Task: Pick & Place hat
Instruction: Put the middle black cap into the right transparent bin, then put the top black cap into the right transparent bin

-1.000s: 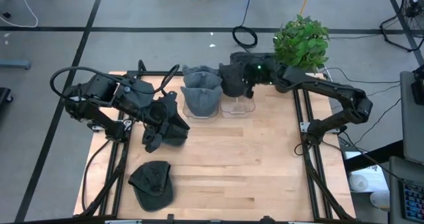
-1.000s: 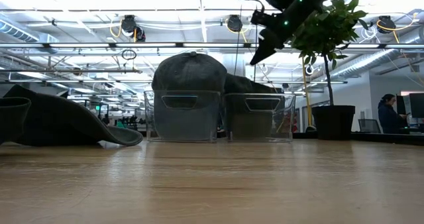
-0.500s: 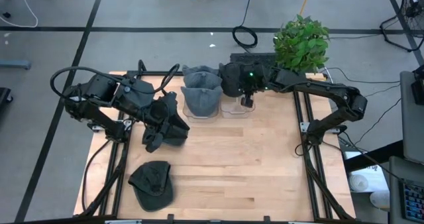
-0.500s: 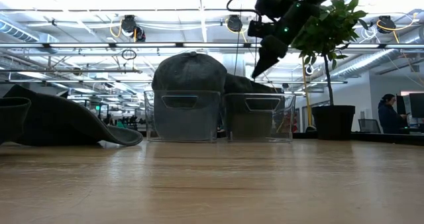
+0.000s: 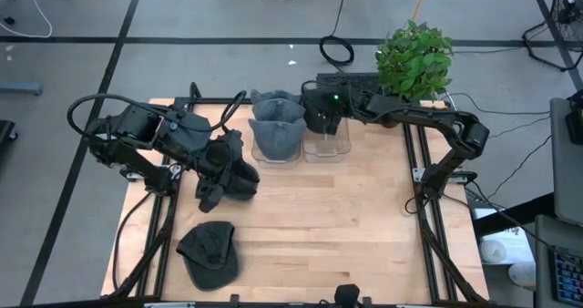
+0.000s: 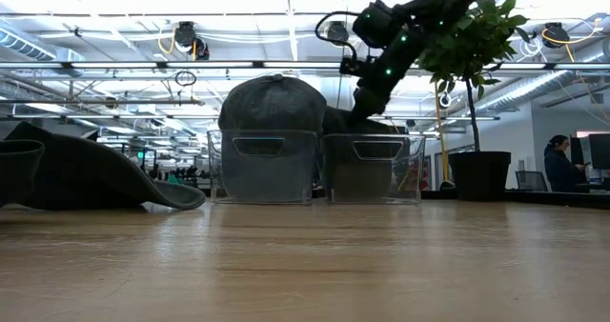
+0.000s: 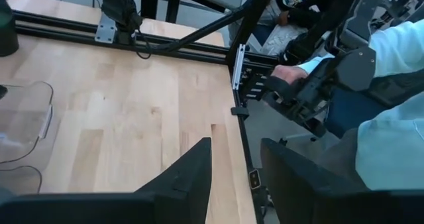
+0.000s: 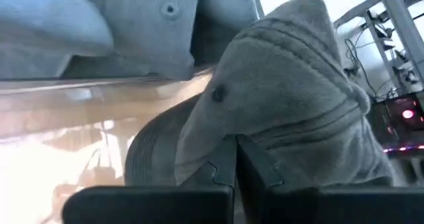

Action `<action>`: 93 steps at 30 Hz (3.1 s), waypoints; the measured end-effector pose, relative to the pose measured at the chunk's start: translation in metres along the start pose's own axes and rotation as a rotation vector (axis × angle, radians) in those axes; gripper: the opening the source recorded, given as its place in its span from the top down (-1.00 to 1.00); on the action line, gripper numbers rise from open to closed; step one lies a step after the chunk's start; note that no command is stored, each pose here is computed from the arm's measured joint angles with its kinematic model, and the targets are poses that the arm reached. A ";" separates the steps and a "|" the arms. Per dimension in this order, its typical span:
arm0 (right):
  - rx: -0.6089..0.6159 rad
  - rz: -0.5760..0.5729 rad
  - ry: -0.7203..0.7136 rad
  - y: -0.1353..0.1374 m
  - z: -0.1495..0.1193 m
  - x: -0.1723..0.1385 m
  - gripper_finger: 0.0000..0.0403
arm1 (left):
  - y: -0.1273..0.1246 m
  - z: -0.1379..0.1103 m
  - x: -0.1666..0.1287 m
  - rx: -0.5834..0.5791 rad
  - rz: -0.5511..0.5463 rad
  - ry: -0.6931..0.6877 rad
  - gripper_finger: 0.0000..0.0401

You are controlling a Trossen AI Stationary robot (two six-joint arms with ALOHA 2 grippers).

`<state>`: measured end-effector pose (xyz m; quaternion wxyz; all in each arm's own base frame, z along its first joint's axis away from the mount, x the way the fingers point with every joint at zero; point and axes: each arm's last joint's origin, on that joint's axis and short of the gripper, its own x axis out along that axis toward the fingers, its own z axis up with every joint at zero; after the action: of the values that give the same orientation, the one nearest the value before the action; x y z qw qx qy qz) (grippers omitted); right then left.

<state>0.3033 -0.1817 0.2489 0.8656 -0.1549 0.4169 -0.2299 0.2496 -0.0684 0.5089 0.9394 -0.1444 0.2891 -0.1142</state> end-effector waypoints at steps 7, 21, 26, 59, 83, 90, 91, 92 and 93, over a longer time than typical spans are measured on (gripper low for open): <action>0.019 -0.083 0.045 -0.004 -0.003 0.002 1.00 | -0.003 -0.001 0.000 0.013 -0.010 0.004 0.34; 0.187 -0.128 0.094 -0.017 -0.018 0.026 1.00 | -0.003 0.000 0.000 0.014 -0.012 -0.004 0.33; 0.184 -0.171 0.082 -0.009 -0.009 0.013 1.00 | -0.003 0.000 0.000 0.000 -0.013 -0.007 0.33; 0.196 0.228 -0.450 0.125 0.049 -0.212 1.00 | 0.009 -0.009 -0.001 -0.164 0.052 0.104 0.33; 0.234 0.301 -0.536 0.139 0.054 -0.228 1.00 | 0.021 -0.045 0.021 -0.223 0.189 0.444 0.28; 0.177 0.291 -0.490 0.141 0.049 -0.226 1.00 | 0.019 -0.066 0.042 -0.165 0.234 0.544 -0.09; 0.177 0.292 -0.487 0.141 0.049 -0.226 1.00 | 0.019 -0.071 0.047 -0.153 0.248 0.571 -0.14; 0.180 0.293 -0.484 0.141 0.048 -0.226 1.00 | 0.019 -0.076 0.051 -0.142 0.267 0.591 -0.18; 0.189 0.295 -0.484 0.140 0.048 -0.226 1.00 | 0.018 -0.081 0.055 -0.133 0.289 0.607 -0.21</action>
<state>0.2559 0.0600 0.3604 0.9745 -0.0617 0.1934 -0.0959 0.2501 -0.0844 0.4104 0.8055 -0.1224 0.5798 0.0017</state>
